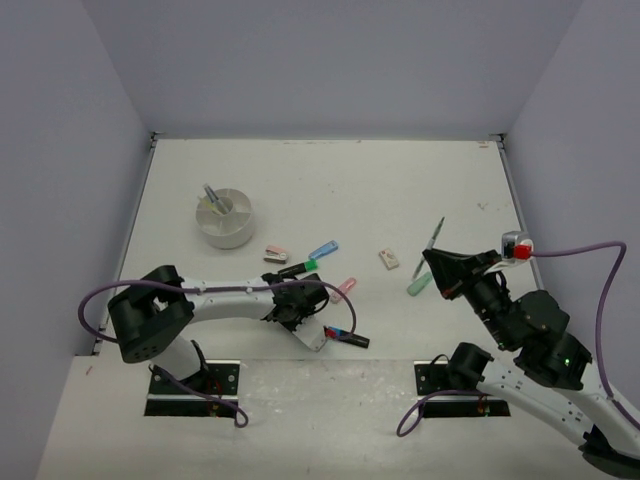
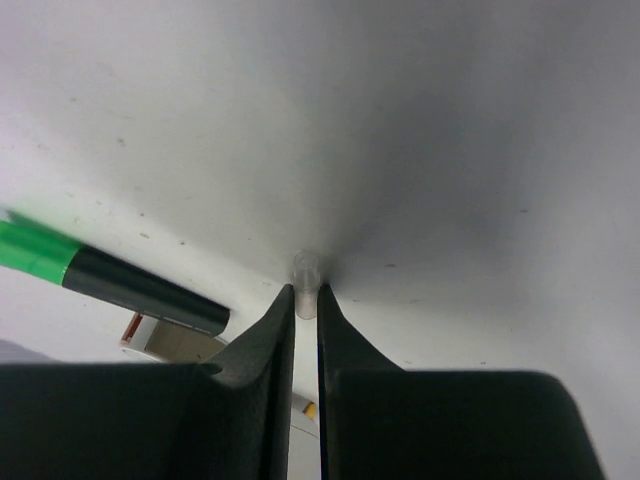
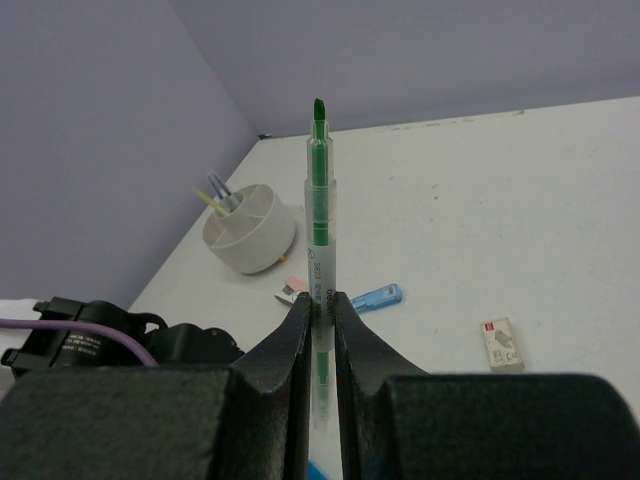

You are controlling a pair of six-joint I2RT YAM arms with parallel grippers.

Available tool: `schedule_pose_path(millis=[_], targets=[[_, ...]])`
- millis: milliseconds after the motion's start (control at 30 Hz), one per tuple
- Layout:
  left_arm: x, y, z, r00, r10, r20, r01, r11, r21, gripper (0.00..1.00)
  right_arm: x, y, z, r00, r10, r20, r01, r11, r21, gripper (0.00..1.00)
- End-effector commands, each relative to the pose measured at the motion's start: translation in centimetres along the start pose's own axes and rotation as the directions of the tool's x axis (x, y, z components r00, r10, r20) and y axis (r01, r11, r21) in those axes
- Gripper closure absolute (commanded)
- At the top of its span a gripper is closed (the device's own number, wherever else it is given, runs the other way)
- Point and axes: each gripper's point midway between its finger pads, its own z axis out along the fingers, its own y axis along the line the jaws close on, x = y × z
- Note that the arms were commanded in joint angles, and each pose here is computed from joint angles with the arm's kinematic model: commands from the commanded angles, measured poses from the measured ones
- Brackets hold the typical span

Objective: Sort the stationery into containers
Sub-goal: Close the pen cap on the pen.

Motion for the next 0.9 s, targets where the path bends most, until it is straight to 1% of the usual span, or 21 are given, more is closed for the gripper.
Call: schedule_pose_path(millis=[0, 100, 167, 200, 233, 267, 300, 367, 400, 433, 467, 500, 533, 567, 600, 633, 667, 733, 767, 800, 867], targets=[[-1.4, 2.1, 0.2, 0.975, -0.216, 0.045, 0.219, 0.974, -0.053, 1.00, -1.5, 0.1, -0.1, 0.999, 0.020, 0.034, -0.020, 1.000, 0.012, 1.00], [-1.0, 3.9, -0.2, 0.963, -0.269, 0.019, 0.269, 0.956, -0.120, 1.00, -1.5, 0.0, -0.3, 0.999, 0.012, 0.030, -0.013, 1.000, 0.016, 1.00], [-0.9, 5.7, -0.9, 0.944, -0.330, 0.016, 0.328, 0.927, -0.181, 1.00, -1.3, -0.1, -0.3, 1.000, 0.005, 0.020, -0.006, 1.000, 0.016, 1.00], [-1.0, 7.5, -1.8, 0.911, -0.410, 0.045, 0.408, 0.880, -0.242, 1.00, -0.9, 0.0, -0.3, 1.000, -0.001, 0.006, 0.001, 1.000, 0.011, 1.00], [-1.1, 9.5, -2.9, 0.858, -0.505, 0.096, 0.508, 0.806, -0.305, 1.00, -0.4, 0.0, -0.2, 1.000, -0.011, -0.014, 0.011, 1.000, 0.007, 1.00], [-1.3, 10.8, -3.8, 0.850, -0.512, 0.125, 0.523, 0.787, -0.326, 1.00, -0.3, 0.0, -0.2, 1.000, -0.012, -0.015, 0.012, 1.000, 0.007, 1.00], [-1.5, 13.0, -5.7, 0.782, -0.590, 0.203, 0.619, 0.695, -0.365, 1.00, 0.2, 0.2, -0.1, 0.999, -0.017, -0.037, 0.017, 1.000, -0.002, 1.00], [-1.9, 14.3, -7.9, 0.718, -0.633, 0.289, 0.694, 0.625, -0.357, 1.00, 0.8, 0.2, -0.1, 0.997, -0.006, -0.073, 0.006, 1.000, 0.008, 1.00], [-1.8, 15.6, -9.5, 0.679, -0.653, 0.335, 0.732, 0.570, -0.374, 1.00, 1.1, 0.3, -0.1, 0.996, 0.000, -0.089, 0.001, 1.000, 0.007, 1.00], [-1.4, 15.7, -9.9, 0.641, -0.685, 0.346, 0.764, 0.522, -0.380, 1.00, 1.4, 0.2, -0.1, 0.995, 0.004, -0.102, -0.003, 1.000, 0.011, 1.00], [-1.5, 17.5, -12.3, 0.512, -0.737, 0.441, 0.856, 0.394, -0.335, 1.00, 2.0, 0.3, -0.2, 0.991, 0.009, -0.131, -0.008, 1.000, 0.010, 1.00], [-0.9, 18.9, -14.5, 0.440, -0.753, 0.489, 0.895, 0.321, -0.310, 1.00, 2.6, 0.4, -0.2, 0.988, 0.012, -0.155, -0.011, 1.000, 0.008, 1.00], [-0.4, 19.4, -14.9, 0.339, -0.796, 0.501, 0.939, 0.258, -0.226, 1.00, 3.1, 0.4, -0.1, 0.984, 0.018, -0.175, -0.016, 1.000, 0.008, 1.00], [-0.2, 19.5, -14.6, 0.177, -0.855, 0.488, 0.984, 0.156, -0.084, 1.00, 3.8, 0.5, 0.1, 0.981, 0.026, -0.195, -0.024, 1.000, 0.010, 1.00], [-0.3, 19.9, -14.9, 0.036, -0.881, 0.472, 0.997, 0.060, 0.037, 1.00, 4.5, 0.8, 0.2, 0.975, 0.028, -0.221, -0.029, 1.000, -0.003, 1.00], [-1.0, 20.4, -15.6, -0.082, -0.888, 0.453, 0.986, -0.006, 0.168, 1.00, 5.1, 1.5, 0.2, 0.968, 0.029, -0.249, -0.039, 0.999, -0.036, 1.00], [-2.7, 20.8, -16.7, -0.142, -0.876, 0.462, 0.953, 0.004, 0.302, 1.00, 5.7, 2.8, 0.3, 0.961, 0.025, -0.275, -0.055, 0.993, -0.102, 1.00], [-3.6, 21.4, -17.4, -0.185, -0.839, 0.511, 0.930, 0.018, 0.367, 1.00, 6.5, 4.1, 0.7, 0.955, 0.015, -0.298, -0.067, 0.984, -0.165, 1.00], [-5.3, 21.6, -19.9, -0.264, -0.776, 0.573, 0.869, 0.066, 0.490, 1.00, 8.1, 6.0, 0.3, 0.933, -0.009, -0.360, -0.097, 0.957, -0.274, 1.00], [-5.4, 21.3, -22.2, -0.345, -0.746, 0.569, 0.817, 0.059, 0.573, 1.00, 8.9, 7.3, 0.2, 0.919, -0.023, -0.393, -0.121, 0.934, -0.337, 1.00], [-4.8, 21.2, -23.8, -0.443, -0.703, 0.557, 0.741, 0.063, 0.669, 1.00, 9.8, 8.8, 0.0, 0.905, -0.019, -0.425, -0.168, 0.902, -0.398, 1.00]])
